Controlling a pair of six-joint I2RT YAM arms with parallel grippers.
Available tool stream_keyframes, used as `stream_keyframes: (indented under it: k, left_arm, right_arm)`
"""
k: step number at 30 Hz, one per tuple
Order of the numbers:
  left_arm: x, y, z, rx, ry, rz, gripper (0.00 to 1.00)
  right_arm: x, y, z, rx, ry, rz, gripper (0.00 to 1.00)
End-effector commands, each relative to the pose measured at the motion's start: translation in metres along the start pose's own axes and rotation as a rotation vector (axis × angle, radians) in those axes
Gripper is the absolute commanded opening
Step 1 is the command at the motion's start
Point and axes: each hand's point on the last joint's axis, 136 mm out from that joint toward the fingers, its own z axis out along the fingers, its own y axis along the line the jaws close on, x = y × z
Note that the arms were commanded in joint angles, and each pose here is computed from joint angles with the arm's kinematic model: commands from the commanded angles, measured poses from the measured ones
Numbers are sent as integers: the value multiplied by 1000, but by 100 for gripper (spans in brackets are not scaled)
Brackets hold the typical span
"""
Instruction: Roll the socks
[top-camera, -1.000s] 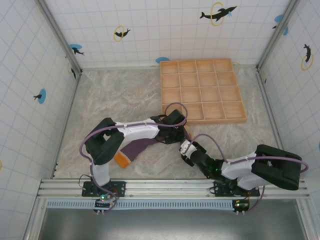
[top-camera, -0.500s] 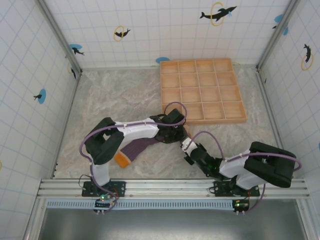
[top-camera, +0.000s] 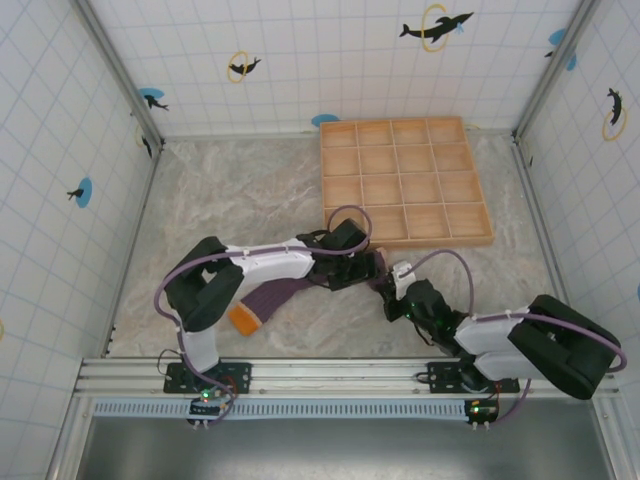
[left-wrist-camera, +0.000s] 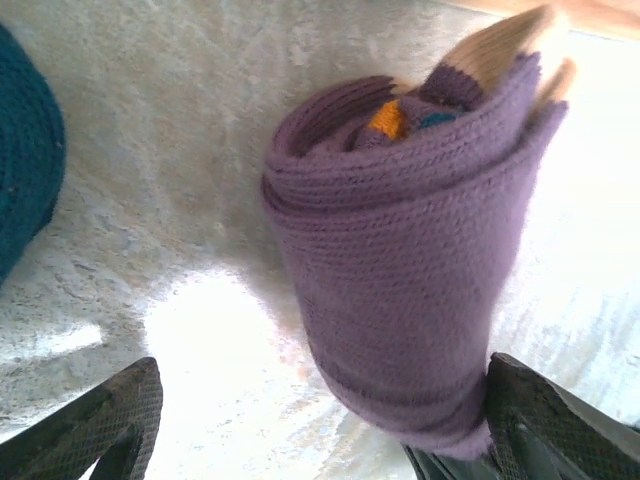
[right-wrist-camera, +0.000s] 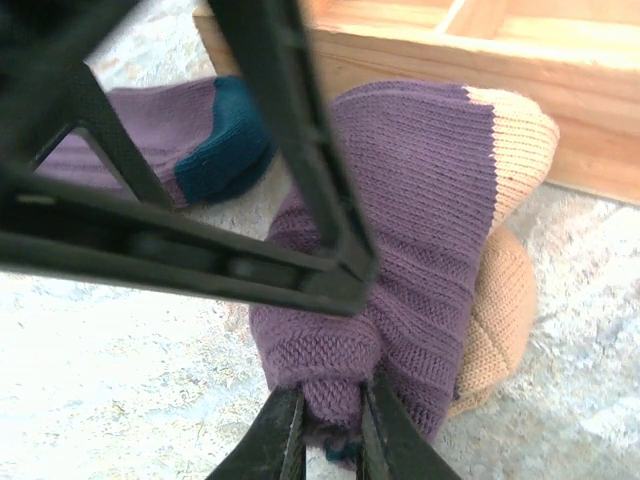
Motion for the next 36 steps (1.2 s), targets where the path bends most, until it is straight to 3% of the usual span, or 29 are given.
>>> stream_keyframes:
  k: [1,10,22,36]
  left_arm:
    - [-3,-25,-16,144,-55,49,84]
    - [-10,-45,-15,289,-101,156,76]
    - [-13,-21,12,312,-91,117,74]
    - [-25,-6,34,302,-118,77,70]
  right_arm:
    - [49,-8,-9,-21,183,179,8]
    - [71,-19,-14,-9,292,375,7]
    - [98,-28,-21,50,379,503,5]
    - [99,-28,-24,49,379,533,5]
